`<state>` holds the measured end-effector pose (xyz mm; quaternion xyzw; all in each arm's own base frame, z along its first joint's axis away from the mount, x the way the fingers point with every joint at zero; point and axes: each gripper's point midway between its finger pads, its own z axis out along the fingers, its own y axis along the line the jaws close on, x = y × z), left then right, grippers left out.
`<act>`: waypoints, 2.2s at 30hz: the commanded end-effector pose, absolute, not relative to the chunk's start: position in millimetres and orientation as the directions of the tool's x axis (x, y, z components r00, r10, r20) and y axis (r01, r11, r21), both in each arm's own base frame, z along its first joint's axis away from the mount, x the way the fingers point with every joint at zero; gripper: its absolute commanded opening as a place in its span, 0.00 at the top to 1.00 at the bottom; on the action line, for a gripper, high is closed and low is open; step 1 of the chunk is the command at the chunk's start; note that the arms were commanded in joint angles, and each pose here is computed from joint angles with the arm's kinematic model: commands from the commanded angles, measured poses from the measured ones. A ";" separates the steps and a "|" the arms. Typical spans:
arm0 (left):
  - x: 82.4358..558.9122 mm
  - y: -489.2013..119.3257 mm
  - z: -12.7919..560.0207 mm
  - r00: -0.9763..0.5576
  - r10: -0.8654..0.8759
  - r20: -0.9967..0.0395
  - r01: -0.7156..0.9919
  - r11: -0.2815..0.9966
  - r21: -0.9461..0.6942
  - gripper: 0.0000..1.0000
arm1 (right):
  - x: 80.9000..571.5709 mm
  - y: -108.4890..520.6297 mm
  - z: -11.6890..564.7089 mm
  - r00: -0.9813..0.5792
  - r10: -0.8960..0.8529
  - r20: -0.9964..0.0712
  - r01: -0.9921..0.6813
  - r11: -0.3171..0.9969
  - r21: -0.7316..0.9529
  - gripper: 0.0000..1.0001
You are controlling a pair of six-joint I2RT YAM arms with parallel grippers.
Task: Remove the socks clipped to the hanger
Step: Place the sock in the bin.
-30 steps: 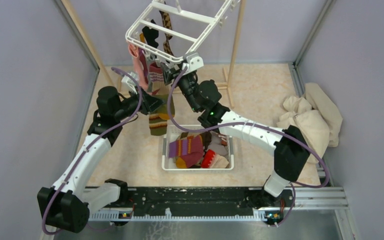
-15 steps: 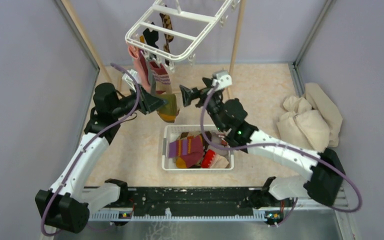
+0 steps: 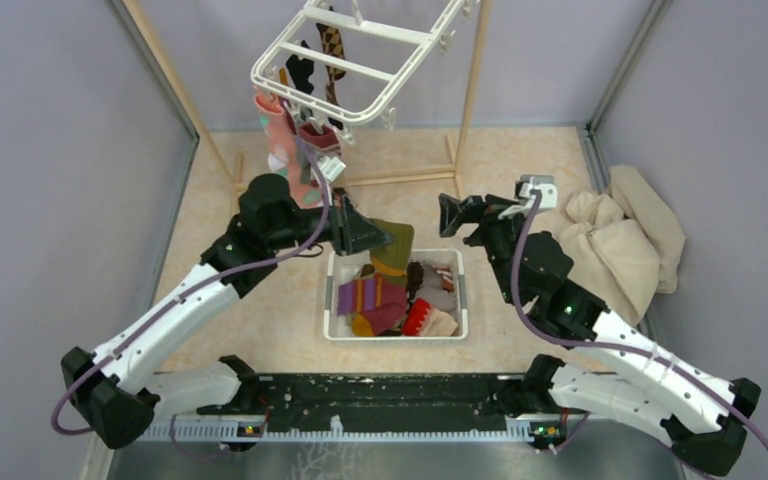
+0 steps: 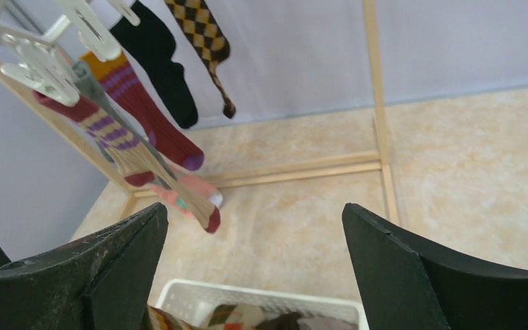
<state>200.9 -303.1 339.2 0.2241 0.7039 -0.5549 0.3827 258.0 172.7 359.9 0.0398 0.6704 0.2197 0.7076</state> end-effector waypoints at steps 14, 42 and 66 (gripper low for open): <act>177.1 -396.5 220.2 -0.685 0.072 -0.724 0.694 0.364 -0.621 0.87 | 221.3 111.2 326.4 -0.078 0.379 -0.922 -0.145 0.911 0.387 0.01; 165.9 -361.1 115.9 -0.826 0.129 -0.549 0.514 0.570 -0.641 0.41 | 232.9 154.8 260.8 -0.253 0.242 -0.937 -0.194 0.936 0.295 0.01; 200.2 -274.8 159.1 -0.676 -0.016 -0.737 0.465 0.767 -0.442 0.26 | 239.7 254.5 157.7 -0.628 -0.006 -0.778 -0.398 0.861 0.316 0.85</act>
